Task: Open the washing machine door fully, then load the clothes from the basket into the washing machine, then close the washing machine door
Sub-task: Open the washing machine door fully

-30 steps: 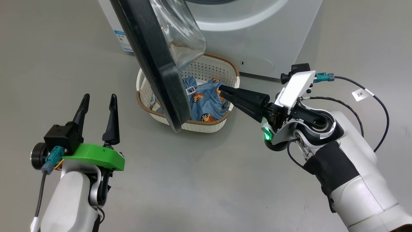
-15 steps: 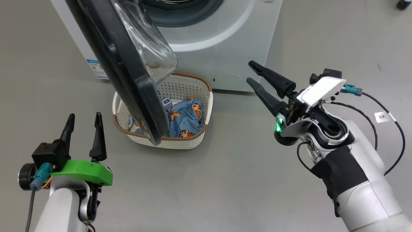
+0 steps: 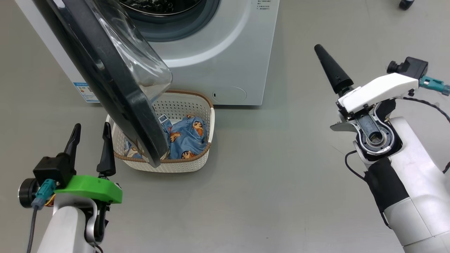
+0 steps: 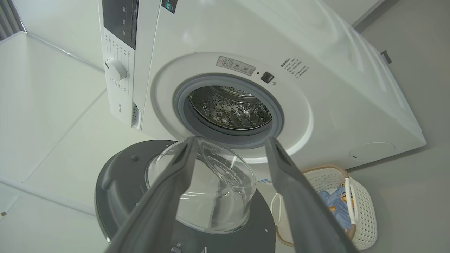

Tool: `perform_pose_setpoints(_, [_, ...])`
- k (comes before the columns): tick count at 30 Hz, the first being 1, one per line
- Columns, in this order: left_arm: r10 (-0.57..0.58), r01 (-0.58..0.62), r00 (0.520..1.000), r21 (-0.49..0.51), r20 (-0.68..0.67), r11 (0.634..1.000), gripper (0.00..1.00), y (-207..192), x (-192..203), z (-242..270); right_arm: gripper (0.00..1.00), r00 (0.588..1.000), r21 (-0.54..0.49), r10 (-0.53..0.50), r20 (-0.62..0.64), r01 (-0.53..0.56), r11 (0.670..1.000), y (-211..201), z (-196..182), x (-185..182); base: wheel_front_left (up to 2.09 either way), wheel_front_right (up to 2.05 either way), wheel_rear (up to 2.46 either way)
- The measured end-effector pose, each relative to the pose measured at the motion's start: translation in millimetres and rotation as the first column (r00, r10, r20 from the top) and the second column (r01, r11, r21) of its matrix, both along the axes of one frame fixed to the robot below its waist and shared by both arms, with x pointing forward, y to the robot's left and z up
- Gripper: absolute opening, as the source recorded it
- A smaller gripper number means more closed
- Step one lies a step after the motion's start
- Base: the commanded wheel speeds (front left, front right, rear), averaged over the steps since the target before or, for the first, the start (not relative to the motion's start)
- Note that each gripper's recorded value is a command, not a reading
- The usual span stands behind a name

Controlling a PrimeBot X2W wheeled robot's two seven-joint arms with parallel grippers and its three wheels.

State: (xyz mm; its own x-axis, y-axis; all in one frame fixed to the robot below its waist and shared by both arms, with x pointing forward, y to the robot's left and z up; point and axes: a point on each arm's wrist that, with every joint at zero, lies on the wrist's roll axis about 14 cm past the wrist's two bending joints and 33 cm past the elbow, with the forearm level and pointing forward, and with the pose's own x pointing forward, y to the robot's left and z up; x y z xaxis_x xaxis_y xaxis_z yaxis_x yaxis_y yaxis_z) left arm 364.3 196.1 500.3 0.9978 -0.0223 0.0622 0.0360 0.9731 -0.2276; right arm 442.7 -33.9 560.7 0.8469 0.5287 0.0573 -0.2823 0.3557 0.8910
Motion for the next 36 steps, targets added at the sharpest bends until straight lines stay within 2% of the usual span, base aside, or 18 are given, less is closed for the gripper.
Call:
perform_pose_setpoints(3, [-0.010,0.010,1.000,-0.001,0.001,1.000,1.00,-3,0,0,1.00,0.996,-0.051,-0.053,0.066,0.057,0.997,-10,7,4,0.00,0.00,0.00])
perform_pose_setpoints(4, [-0.012,0.012,1.000,-0.001,0.001,1.000,1.00,-4,0,0,1.00,0.992,-0.098,-0.072,0.105,0.083,0.992,-15,8,5,0.00,0.00,0.00])
perform_pose_setpoints(9, [-0.018,0.018,1.000,-0.001,0.003,1.000,1.00,-6,-1,1,1.00,0.949,-0.204,-0.167,0.268,0.225,0.953,-42,20,9,0.00,0.00,0.00])
perform_pose_setpoints(15, [-0.012,0.012,1.000,-0.003,0.010,1.000,1.00,-5,-1,3,1.00,0.885,-0.315,-0.203,0.418,0.351,0.882,-63,25,8,0.00,0.00,0.00])
perform_pose_setpoints(16, [-0.007,0.007,1.000,-0.004,0.014,1.000,1.00,-3,-2,4,1.00,0.879,-0.370,-0.191,0.437,0.369,0.853,-67,21,7,0.00,0.00,0.00])
perform_pose_setpoints(23, [0.003,-0.002,1.000,-0.007,0.005,1.000,1.00,0,-7,1,1.00,0.871,-0.531,-0.140,0.471,0.406,0.744,-83,4,0,0.00,0.00,0.00])
perform_pose_setpoints(27, [-0.002,0.002,1.000,-0.009,0.009,1.000,1.00,-2,-6,2,1.00,0.876,-0.581,-0.169,0.452,0.433,0.690,-100,-12,-8,0.00,0.00,0.00])
perform_pose_setpoints(29, [-0.003,0.003,1.000,-0.012,0.008,1.000,1.00,-4,-6,2,1.00,0.864,-0.568,-0.205,0.459,0.463,0.680,-109,-9,-9,0.00,0.00,0.00])
perform_pose_setpoints(32, [-0.004,0.004,1.000,-0.014,0.001,1.000,1.00,-4,-8,-1,1.00,0.851,-0.586,-0.207,0.483,0.489,0.646,-115,-9,-14,0.00,0.00,0.00])
perform_pose_setpoints(36, [-0.001,0.001,1.000,-0.019,-0.004,1.000,1.00,-4,-8,-3,1.00,0.856,-0.595,-0.249,0.453,0.499,0.630,-123,-23,-26,0.00,0.00,0.00])
